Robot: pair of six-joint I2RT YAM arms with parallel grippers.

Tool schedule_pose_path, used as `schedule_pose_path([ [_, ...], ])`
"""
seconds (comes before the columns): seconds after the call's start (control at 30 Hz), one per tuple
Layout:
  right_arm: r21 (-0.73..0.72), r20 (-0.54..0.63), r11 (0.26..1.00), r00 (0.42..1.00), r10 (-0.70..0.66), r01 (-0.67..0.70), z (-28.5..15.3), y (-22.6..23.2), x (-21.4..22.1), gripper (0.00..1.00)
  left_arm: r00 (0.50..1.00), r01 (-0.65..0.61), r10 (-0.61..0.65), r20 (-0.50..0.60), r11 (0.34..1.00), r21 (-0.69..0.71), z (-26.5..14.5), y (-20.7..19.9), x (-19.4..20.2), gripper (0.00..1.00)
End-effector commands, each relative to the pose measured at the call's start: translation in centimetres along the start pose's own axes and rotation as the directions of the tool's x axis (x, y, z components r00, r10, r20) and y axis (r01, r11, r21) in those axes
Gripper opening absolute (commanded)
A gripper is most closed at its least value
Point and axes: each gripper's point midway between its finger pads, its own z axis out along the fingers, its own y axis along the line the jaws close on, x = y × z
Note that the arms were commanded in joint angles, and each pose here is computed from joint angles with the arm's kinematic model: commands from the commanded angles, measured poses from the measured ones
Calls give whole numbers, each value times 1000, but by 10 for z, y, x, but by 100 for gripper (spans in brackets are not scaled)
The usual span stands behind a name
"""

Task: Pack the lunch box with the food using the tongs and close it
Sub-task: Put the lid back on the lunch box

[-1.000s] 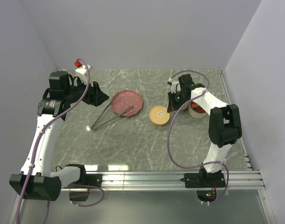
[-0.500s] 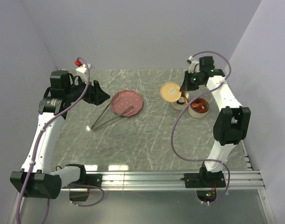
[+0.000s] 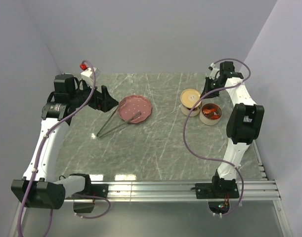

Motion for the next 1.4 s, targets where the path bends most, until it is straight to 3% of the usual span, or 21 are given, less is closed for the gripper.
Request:
schedule_pose_path([
  [0.0, 9, 2, 1000, 1000, -17, 17, 1, -2, -1, 0, 999, -30, 30, 34, 1000, 0, -2, -1, -14, 100],
  [1.07, 66, -39, 997, 998, 46, -43, 26, -36, 5, 0, 1000, -7, 8, -7, 1000, 23, 6, 3, 2, 99],
  [1.2, 62, -47, 997, 998, 45, -42, 24, -34, 8, 20, 1000, -6, 7, -8, 1000, 26, 7, 3, 3, 99],
  [1.23, 59, -39, 997, 998, 43, -41, 22, -32, 7, 31, 1000, -7, 8, -7, 1000, 26, 7, 3, 3, 99],
  [1.27, 53, -31, 998, 999, 41, -39, 20, -29, 5, 37, 1000, -6, 7, -8, 1000, 28, 7, 3, 3, 99],
  [1.37, 35, -8, 999, 999, 35, -35, 11, -21, -3, 45, 1000, -6, 6, -7, 1000, 28, 6, 2, 1, 99],
])
